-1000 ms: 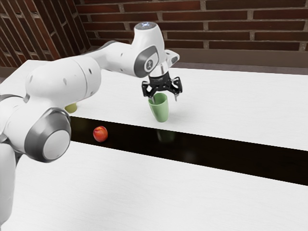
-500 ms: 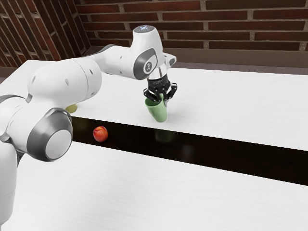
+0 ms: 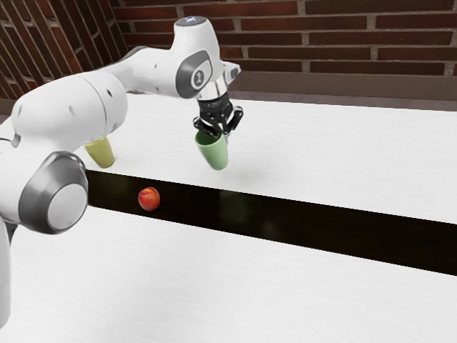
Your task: Place the right cup onto the left cup
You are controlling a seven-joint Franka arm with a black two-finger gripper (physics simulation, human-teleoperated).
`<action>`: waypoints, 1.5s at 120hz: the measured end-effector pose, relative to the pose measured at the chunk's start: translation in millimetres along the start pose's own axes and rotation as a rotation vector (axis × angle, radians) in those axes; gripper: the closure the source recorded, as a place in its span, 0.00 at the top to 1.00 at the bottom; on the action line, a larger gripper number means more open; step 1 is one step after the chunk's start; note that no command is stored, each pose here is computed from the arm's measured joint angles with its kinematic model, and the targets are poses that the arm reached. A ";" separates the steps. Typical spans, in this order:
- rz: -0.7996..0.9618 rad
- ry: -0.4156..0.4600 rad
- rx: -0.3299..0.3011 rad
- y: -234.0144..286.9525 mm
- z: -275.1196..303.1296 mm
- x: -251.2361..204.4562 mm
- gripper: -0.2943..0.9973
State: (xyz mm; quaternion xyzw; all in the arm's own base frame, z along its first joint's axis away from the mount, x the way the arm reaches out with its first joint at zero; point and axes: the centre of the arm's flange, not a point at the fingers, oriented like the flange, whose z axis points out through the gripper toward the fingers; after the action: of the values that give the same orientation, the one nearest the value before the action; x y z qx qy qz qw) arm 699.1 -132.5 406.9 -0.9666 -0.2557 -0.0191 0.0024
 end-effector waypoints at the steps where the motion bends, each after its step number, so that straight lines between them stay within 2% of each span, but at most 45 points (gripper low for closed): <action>1: -0.005 -0.001 0.000 -3.9 -2.8 1.3 0.17; 20: -0.134 -0.013 0.013 -102.5 -53.7 24.8 0.17; 39: -0.254 -0.005 0.046 -185.7 -75.1 58.3 0.17; 61: -0.330 0.026 0.070 -233.8 -92.4 96.7 0.17; 81: -0.400 0.007 0.091 -284.6 -91.7 115.2 0.17; 97: -0.431 -0.012 0.104 -308.3 -82.6 123.9 0.17; 144: -0.449 -0.009 0.136 -324.1 -58.3 169.5 0.17; 180: -0.453 0.027 0.138 -331.4 -62.1 195.0 0.17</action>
State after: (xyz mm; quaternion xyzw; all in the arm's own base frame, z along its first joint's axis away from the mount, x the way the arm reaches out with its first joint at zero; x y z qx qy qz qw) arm 702.3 251.0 474.8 -0.8817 -0.4667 -0.0147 0.0677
